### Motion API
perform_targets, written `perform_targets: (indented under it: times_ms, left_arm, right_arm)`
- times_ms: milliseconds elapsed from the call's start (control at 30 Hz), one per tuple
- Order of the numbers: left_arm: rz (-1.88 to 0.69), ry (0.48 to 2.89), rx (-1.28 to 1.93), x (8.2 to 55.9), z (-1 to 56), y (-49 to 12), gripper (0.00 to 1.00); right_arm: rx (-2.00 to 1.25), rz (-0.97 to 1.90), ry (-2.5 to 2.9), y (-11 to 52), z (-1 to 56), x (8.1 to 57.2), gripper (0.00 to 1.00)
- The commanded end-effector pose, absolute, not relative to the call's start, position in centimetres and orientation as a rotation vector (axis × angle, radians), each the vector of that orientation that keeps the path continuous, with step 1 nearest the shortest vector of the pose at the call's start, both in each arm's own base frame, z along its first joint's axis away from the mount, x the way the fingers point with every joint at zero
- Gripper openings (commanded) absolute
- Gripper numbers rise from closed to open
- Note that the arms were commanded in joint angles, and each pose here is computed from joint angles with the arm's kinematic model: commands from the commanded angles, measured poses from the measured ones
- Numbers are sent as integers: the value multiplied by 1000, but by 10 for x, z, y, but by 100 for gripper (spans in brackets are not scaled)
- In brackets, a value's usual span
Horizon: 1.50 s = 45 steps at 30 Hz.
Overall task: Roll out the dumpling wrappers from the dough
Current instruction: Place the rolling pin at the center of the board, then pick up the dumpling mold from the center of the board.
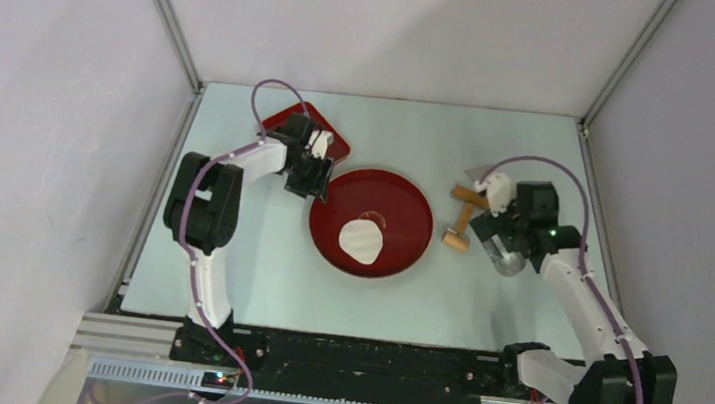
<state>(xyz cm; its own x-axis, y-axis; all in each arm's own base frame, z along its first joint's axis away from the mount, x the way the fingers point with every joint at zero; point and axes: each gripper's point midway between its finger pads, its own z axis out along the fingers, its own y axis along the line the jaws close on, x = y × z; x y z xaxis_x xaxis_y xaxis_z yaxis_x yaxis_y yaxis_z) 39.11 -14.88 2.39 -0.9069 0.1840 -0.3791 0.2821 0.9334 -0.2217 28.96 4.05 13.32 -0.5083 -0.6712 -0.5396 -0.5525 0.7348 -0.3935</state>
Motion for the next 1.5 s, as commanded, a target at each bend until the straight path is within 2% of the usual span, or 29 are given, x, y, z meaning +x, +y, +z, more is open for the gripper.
perform_targets:
  times_ms: [0, 200, 500, 633, 667, 833, 900, 967, 1033, 1233, 1467]
  left_arm:
    - [-413, 2687, 325, 402, 35, -151, 63]
    - [-416, 2684, 318, 402, 36, -149, 64]
    - [-420, 2680, 316, 402, 36, -149, 64]
    - [-423, 2680, 314, 402, 36, -149, 64]
    - [-423, 2681, 315, 402, 36, -149, 64]
    - [-421, 2681, 313, 402, 36, -149, 64]
    - [-422, 2680, 314, 402, 36, -149, 64]
    - [-420, 2680, 313, 403, 36, -149, 64]
    - [-421, 2681, 313, 402, 36, -149, 64]
    - [-422, 2680, 312, 403, 36, -149, 64]
    - [-422, 2681, 311, 403, 35, -149, 64]
  right_arm:
    - [-791, -17, 2362, 25, 113, 285, 99]
    - [-618, 132, 2485, 5, 83, 298, 99]
    - [-547, 146, 2603, -8, 51, 306, 99]
    - [-542, 160, 2640, -9, 47, 301, 83]
    - [-540, 156, 2646, -9, 47, 300, 76]
    - [-556, 115, 2679, -14, 51, 291, 66]
    - [-567, 89, 2682, -15, 54, 289, 48]
    - [-590, 63, 2679, -14, 58, 288, 38]
    - [-616, 35, 2657, -10, 69, 291, 36]
    - [-780, 17, 2450, 50, 137, 311, 37]
    - [-1017, 243, 2134, 187, 211, 329, 37]
